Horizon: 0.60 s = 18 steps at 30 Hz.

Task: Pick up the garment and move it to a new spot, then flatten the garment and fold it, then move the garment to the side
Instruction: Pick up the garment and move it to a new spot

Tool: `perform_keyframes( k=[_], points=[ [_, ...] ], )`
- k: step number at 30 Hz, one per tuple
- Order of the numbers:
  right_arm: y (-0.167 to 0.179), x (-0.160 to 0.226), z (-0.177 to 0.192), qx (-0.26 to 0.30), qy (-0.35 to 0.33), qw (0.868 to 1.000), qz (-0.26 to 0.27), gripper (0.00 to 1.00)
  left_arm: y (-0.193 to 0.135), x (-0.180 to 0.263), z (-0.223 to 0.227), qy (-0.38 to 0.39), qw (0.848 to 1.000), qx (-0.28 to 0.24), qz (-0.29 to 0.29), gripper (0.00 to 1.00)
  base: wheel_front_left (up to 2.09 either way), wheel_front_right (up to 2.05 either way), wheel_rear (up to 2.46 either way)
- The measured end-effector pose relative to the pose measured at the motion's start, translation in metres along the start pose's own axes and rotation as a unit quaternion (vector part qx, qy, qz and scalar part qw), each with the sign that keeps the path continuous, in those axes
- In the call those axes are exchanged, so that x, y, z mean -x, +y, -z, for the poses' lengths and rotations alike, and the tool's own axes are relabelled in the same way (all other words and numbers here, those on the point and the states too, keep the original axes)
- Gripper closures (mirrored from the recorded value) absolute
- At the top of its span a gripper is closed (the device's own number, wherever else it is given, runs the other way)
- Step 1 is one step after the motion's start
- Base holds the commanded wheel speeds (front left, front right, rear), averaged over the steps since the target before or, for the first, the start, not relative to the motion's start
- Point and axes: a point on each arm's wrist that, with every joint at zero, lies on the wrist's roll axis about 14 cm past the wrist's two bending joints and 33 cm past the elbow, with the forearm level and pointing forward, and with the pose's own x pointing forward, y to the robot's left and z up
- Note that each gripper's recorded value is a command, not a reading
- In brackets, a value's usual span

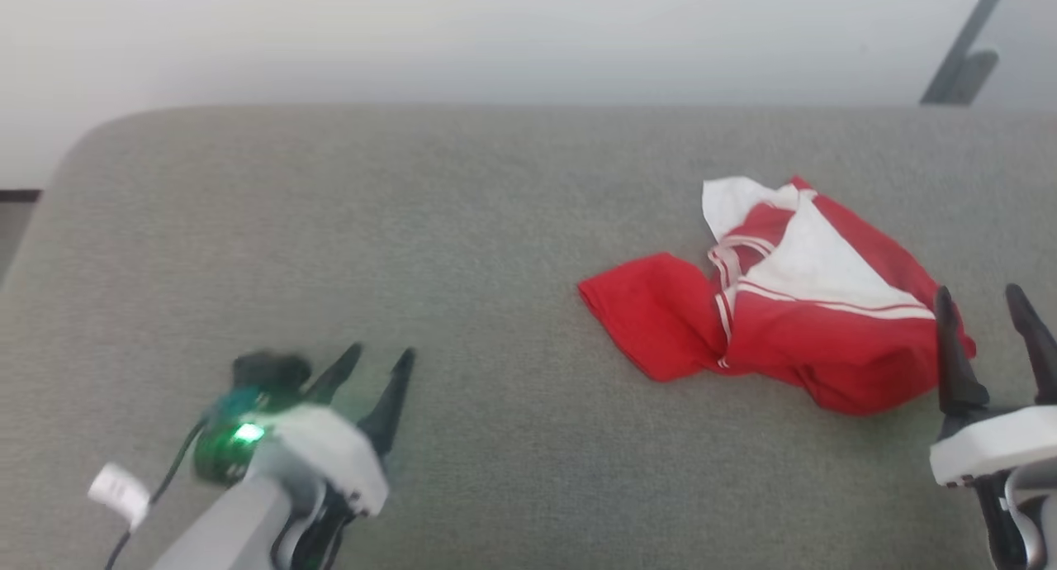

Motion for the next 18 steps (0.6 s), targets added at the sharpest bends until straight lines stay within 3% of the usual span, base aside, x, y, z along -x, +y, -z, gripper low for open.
perform_keyframes(
  k=[7,18],
  points=[
    [0.005,0.008,-0.022,0.003,-0.029,1.0,-0.007,0.0,0.038,0.059,-0.025,-0.09,0.991,-0.032,-0.092,0.0,0.0,0.0,0.0],
    [-0.002,0.013,-0.031,0.004,-0.042,0.999,0.003,0.0,0.038,0.078,-0.034,-0.134,0.982,-0.063,-0.12,0.0,0.0,0.0,0.0]
  ],
)
